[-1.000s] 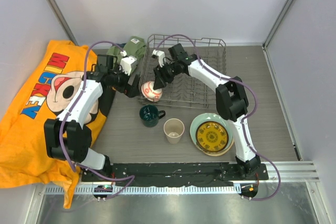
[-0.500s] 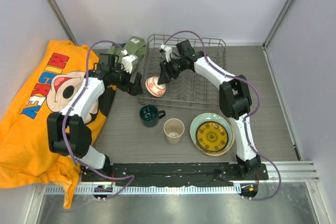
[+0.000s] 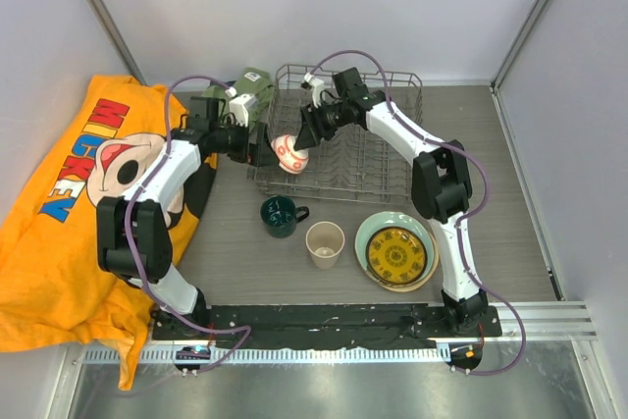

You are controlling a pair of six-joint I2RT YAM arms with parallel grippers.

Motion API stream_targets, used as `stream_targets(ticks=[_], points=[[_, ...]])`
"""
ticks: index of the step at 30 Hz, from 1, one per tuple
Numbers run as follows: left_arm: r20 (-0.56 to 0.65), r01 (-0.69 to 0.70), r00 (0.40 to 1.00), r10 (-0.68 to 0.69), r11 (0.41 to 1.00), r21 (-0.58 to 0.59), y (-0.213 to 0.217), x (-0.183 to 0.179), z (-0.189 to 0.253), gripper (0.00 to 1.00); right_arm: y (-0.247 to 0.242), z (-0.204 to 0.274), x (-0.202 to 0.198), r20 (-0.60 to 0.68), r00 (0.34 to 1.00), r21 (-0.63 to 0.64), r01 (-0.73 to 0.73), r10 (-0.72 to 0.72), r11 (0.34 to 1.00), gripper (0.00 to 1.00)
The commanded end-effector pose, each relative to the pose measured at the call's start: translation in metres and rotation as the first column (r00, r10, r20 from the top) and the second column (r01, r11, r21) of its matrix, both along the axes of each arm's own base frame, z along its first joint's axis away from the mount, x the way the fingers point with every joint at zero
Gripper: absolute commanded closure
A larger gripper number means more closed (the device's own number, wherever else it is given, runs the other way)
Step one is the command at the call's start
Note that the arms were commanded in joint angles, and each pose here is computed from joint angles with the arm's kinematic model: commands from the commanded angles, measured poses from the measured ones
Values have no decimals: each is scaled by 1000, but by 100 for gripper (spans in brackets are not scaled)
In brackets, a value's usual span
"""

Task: Unload the mixed dishes from the dish rack
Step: Pick up the bowl from the dish rack.

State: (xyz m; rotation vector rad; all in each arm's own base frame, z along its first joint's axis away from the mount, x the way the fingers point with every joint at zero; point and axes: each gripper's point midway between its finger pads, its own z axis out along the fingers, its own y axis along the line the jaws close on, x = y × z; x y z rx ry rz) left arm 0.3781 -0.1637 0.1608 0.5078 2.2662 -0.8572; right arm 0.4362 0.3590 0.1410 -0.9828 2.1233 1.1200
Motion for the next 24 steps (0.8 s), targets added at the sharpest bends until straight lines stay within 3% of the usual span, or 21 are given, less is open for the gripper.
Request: stream_targets(ticks=[1,14,24], points=[[63,5,998,0,996,-91,-11,17,28,8,5,97,3,154,988,150,-35,12,988,99],[-6,-7,1000,6,983,-182,-24,28,23,21,8,118,-6,120,993,214,-46,21,976,99],[-31,64,996,-80,930,-363,-46,25,40,37,9,120,-13,98,995,241,-53,30,969,99]])
